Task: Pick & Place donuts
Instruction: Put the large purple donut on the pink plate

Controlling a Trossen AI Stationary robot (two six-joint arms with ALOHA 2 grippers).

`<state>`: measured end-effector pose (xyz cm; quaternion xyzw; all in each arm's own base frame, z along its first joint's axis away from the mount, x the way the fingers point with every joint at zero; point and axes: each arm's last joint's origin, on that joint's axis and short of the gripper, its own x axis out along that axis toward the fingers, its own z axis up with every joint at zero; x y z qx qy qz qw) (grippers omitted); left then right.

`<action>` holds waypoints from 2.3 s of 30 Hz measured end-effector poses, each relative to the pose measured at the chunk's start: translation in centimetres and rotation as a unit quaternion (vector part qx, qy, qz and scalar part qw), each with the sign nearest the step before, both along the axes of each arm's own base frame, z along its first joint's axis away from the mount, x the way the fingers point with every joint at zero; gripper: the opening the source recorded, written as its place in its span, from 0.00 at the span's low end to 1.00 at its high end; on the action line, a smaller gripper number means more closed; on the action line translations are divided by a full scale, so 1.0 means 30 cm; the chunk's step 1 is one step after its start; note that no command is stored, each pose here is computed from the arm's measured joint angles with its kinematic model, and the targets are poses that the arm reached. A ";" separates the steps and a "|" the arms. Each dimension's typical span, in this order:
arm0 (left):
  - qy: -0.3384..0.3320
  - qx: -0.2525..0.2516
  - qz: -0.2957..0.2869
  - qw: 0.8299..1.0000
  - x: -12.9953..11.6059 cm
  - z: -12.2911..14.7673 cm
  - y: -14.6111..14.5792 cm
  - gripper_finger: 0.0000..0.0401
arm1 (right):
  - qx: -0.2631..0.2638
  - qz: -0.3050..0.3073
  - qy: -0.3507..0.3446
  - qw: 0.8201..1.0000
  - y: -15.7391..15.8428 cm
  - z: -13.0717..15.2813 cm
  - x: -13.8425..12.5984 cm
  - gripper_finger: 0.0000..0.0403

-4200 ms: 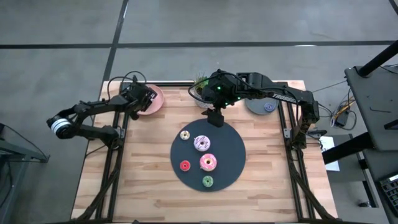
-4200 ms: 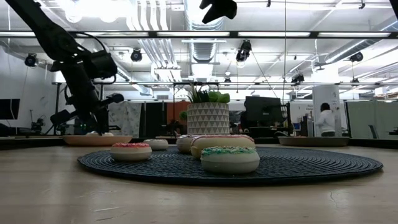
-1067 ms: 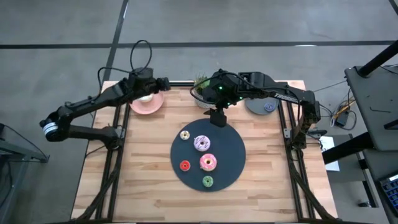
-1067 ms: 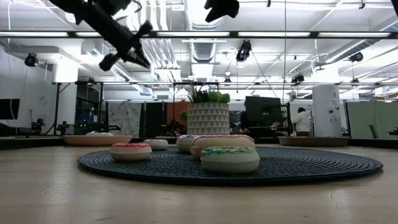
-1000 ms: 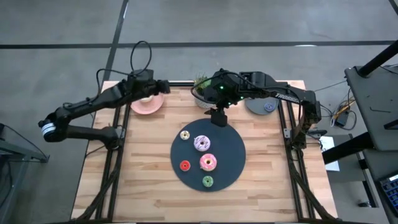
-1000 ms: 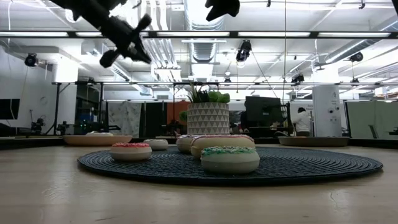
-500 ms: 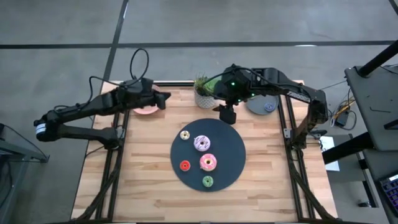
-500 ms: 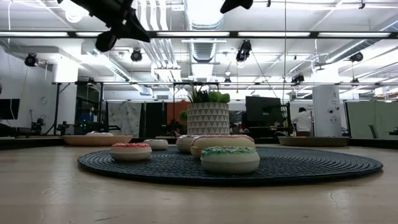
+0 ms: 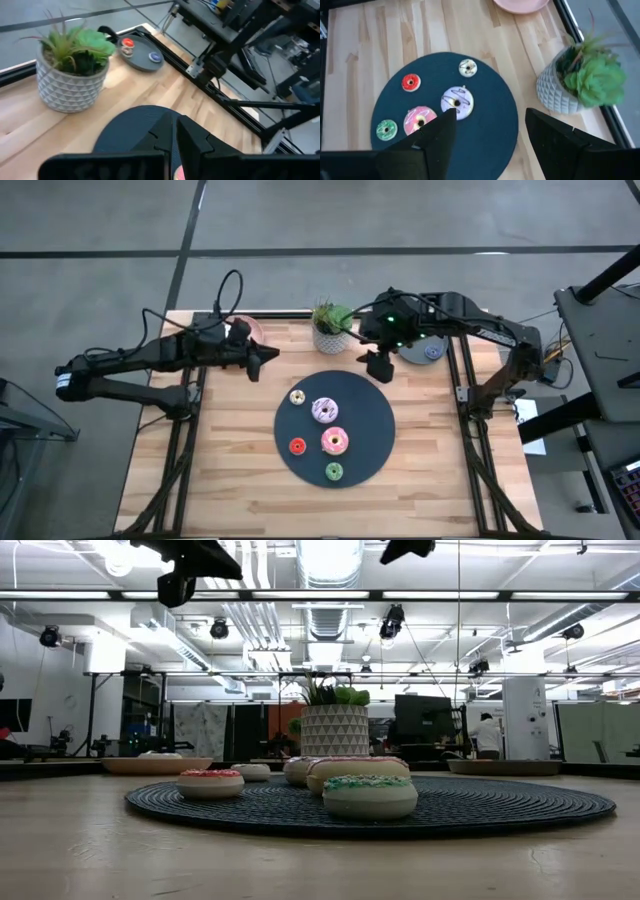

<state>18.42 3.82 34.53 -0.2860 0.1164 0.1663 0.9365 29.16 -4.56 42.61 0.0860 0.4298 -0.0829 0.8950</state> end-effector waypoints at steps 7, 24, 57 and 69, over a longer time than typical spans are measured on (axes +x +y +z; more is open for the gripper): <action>-0.002 0.001 -0.003 1.000 -0.001 0.002 -0.004 0.00 | 0.013 -0.022 -0.040 0.999 0.016 -0.020 -0.100 0.56; -0.005 0.071 -0.107 0.992 0.035 0.044 -0.049 0.00 | 0.046 -0.061 -0.102 0.992 0.043 -0.085 -0.262 0.56; -0.031 0.028 -0.174 0.984 0.192 0.055 -0.049 0.57 | 0.045 -0.061 -0.096 0.992 0.046 -0.107 -0.279 0.56; 0.123 0.127 -0.263 0.948 0.294 0.126 -0.045 0.58 | 0.034 -0.071 -0.092 0.993 0.046 -0.102 -0.303 0.56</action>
